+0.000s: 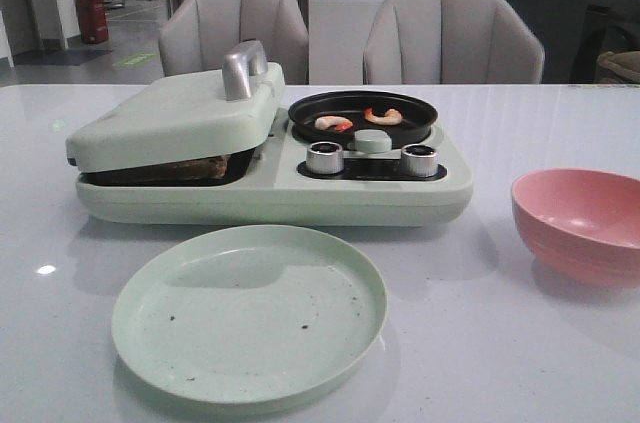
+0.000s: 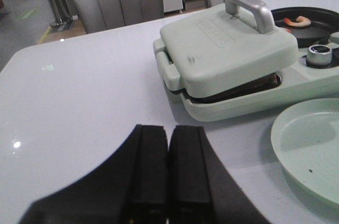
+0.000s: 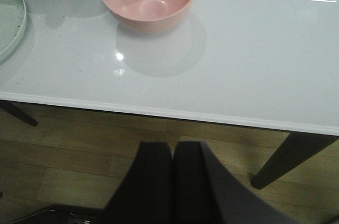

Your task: Make breakfast with bread and shrimp

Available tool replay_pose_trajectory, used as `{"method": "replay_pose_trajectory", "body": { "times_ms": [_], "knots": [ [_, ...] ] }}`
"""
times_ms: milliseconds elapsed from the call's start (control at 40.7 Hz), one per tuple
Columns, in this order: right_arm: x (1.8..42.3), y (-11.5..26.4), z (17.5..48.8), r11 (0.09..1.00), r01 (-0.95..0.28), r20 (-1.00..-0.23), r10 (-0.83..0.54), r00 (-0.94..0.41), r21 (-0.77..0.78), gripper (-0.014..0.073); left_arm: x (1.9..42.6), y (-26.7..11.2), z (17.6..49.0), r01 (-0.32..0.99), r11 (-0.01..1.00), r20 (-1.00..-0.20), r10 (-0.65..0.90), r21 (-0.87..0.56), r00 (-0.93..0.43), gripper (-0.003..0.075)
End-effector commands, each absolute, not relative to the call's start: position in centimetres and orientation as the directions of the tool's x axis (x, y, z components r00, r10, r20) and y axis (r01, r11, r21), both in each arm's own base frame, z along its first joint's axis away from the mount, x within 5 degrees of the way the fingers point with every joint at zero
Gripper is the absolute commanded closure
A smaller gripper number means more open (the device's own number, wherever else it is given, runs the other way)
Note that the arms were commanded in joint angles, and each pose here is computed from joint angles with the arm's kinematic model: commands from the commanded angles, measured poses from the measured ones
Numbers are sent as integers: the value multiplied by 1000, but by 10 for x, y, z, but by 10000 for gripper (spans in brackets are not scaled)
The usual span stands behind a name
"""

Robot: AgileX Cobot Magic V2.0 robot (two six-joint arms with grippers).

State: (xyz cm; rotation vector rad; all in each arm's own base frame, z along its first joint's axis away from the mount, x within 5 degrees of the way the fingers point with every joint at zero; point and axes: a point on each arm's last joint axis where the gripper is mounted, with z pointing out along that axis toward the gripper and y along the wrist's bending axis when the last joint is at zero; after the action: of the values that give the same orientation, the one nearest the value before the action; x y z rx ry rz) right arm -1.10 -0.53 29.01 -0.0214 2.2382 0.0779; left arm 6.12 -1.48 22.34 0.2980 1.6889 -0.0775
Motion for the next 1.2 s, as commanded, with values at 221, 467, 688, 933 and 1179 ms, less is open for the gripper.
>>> {"method": "replay_pose_trajectory", "body": {
  "times_ms": [221,467,688,933,1179],
  "knots": [
    [-8,-6,299,998,-45,-817,4,-576,36,550,54,-7,207,137,990,-999,-27,-20,44,619],
    [-8,-6,299,998,-45,-817,4,-577,36,550,56,-4,200,80,997,-999,-29,-26,37,619],
    [-8,-6,299,998,-45,-817,4,-577,36,550,55,-5,209,85,996,-991,-36,-25,130,619],
    [-8,-6,299,998,-45,-817,4,-577,36,550,55,-5,209,85,996,-991,-36,-25,130,619],
    [-8,-6,299,998,-45,-817,4,-577,36,550,55,-7,209,121,992,-991,-41,-25,129,619]
  ]
}}
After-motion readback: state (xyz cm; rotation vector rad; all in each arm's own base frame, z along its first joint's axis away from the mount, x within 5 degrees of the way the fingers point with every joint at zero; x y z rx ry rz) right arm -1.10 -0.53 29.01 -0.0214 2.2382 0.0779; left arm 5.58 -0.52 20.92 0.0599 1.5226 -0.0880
